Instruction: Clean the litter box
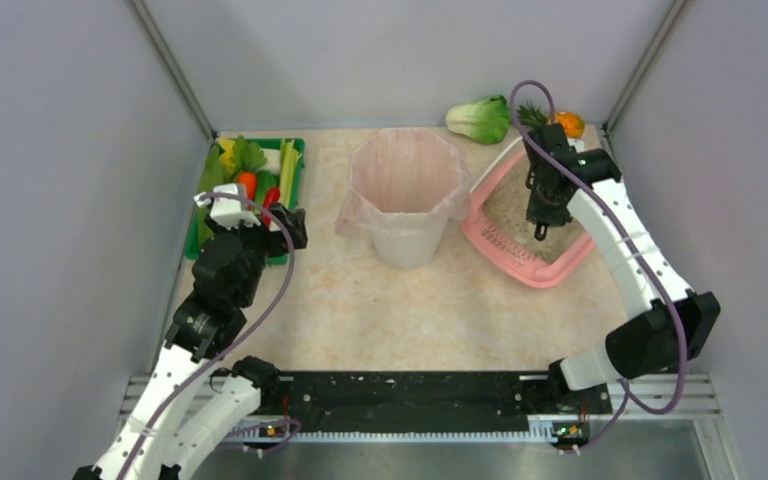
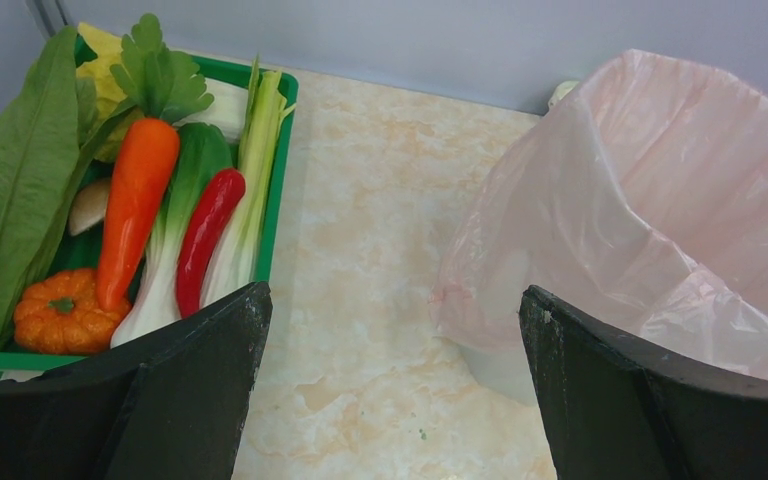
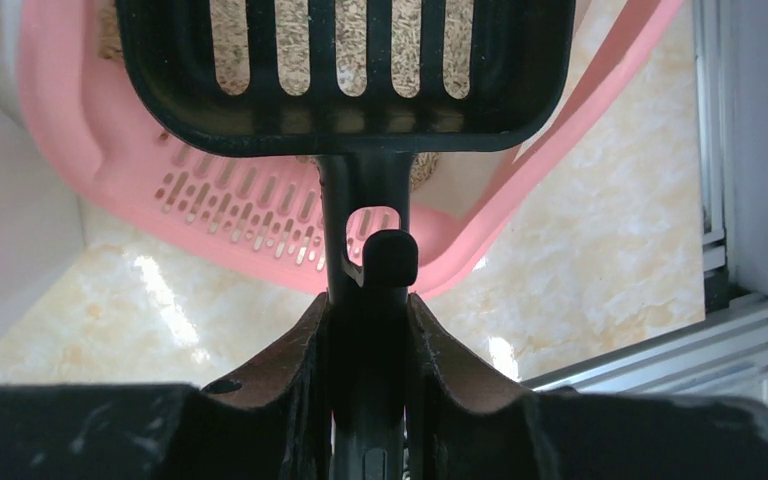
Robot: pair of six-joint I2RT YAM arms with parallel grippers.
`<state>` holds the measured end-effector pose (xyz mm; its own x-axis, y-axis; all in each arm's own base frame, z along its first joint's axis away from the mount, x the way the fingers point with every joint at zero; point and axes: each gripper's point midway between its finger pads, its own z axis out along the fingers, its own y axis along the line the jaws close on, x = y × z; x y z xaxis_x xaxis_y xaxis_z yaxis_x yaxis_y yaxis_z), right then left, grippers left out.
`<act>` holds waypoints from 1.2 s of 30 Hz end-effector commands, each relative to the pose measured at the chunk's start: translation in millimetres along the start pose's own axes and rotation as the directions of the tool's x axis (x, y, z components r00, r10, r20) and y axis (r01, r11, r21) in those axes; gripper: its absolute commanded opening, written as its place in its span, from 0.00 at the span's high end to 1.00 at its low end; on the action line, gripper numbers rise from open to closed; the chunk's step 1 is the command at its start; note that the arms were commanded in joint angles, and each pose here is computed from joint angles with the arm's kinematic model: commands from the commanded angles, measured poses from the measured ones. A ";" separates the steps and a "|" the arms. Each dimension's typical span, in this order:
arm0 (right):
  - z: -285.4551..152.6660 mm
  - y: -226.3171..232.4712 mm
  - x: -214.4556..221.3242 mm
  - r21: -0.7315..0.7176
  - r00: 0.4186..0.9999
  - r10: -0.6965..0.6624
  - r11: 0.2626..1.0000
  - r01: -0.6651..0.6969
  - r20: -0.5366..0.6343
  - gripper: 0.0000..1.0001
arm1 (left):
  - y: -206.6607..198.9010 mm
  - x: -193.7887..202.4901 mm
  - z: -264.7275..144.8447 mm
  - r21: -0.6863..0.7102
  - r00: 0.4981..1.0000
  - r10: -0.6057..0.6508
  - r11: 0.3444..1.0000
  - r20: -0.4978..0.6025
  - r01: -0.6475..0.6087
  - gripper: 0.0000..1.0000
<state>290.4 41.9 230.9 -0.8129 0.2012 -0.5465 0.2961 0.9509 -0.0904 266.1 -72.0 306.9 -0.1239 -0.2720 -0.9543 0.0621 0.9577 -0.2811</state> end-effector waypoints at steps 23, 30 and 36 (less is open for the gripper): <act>152.3 14.7 23.2 0.069 0.981 0.144 0.988 -0.136 -0.129 0.65 | 19.3 -40.8 -22.3 -0.100 0.994 0.003 0.995 0.109 0.008 0.01; 129.9 12.7 20.4 0.034 0.981 0.161 0.987 -0.158 -0.109 0.49 | 17.4 -45.0 -20.7 -0.099 0.994 0.003 0.995 0.113 0.009 0.01; 75.4 -1.3 -15.7 -0.040 0.972 0.219 0.975 -0.217 0.086 0.28 | 18.2 -52.9 -20.8 -0.111 0.992 0.019 0.994 0.125 -0.005 0.01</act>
<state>337.2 28.0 109.1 -0.8152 0.3622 -0.4520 0.4263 0.9035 -0.0449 253.4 -43.4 327.6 -0.0627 -0.2604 -0.9635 -0.0414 0.9652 -0.2582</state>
